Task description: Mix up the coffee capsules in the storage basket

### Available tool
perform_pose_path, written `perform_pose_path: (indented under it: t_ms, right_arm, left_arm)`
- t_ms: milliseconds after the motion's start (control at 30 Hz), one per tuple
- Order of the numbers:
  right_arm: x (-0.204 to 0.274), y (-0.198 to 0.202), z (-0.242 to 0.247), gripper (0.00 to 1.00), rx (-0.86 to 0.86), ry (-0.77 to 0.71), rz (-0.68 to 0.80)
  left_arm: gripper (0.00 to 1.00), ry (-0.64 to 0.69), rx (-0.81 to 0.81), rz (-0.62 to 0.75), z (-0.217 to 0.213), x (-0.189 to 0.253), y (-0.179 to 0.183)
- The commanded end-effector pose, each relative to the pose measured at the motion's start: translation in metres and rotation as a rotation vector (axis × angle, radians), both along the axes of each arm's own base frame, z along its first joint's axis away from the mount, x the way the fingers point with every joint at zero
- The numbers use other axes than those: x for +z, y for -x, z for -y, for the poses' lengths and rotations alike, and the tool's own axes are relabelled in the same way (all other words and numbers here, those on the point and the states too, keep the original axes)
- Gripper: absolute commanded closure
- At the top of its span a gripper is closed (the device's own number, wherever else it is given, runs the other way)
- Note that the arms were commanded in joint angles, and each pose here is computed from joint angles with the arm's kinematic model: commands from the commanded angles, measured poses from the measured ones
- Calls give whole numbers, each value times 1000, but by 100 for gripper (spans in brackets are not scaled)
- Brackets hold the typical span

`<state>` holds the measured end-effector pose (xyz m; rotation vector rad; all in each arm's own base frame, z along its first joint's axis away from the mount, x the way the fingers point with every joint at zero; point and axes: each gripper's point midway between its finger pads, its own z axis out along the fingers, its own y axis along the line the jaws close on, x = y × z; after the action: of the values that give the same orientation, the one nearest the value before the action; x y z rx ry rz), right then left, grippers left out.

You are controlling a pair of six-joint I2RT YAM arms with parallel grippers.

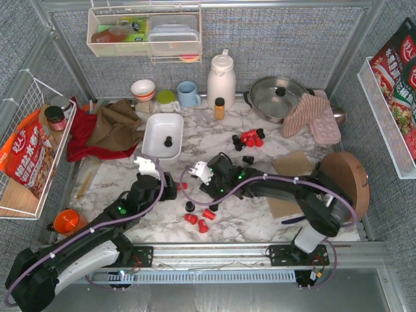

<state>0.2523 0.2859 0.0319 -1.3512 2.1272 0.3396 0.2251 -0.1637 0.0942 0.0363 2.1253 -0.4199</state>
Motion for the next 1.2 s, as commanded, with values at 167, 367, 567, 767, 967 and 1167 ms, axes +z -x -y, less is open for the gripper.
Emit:
perform_pose_path:
  t_ms: [167, 367, 567, 767, 967, 1167]
  right_arm:
    - [75, 24, -5, 69, 100, -243, 61]
    - [115, 35, 4, 69, 124, -366, 83]
    - [134, 42, 7, 69, 134, -445, 63]
    - [139, 34, 15, 69, 73, -451, 81]
    - [140, 21, 23, 69, 34, -493, 231]
    - [147, 3, 29, 68, 25, -565, 471]
  left_arm:
    - [1, 121, -406, 506, 48, 84, 8]
    - [1, 90, -388, 830, 36, 124, 7]
    - [10, -90, -713, 970, 72, 114, 25]
    - [16, -63, -693, 943, 85, 123, 12]
    - [18, 188, -416, 463, 93, 112, -23]
    - [26, 301, -399, 120, 124, 77, -22]
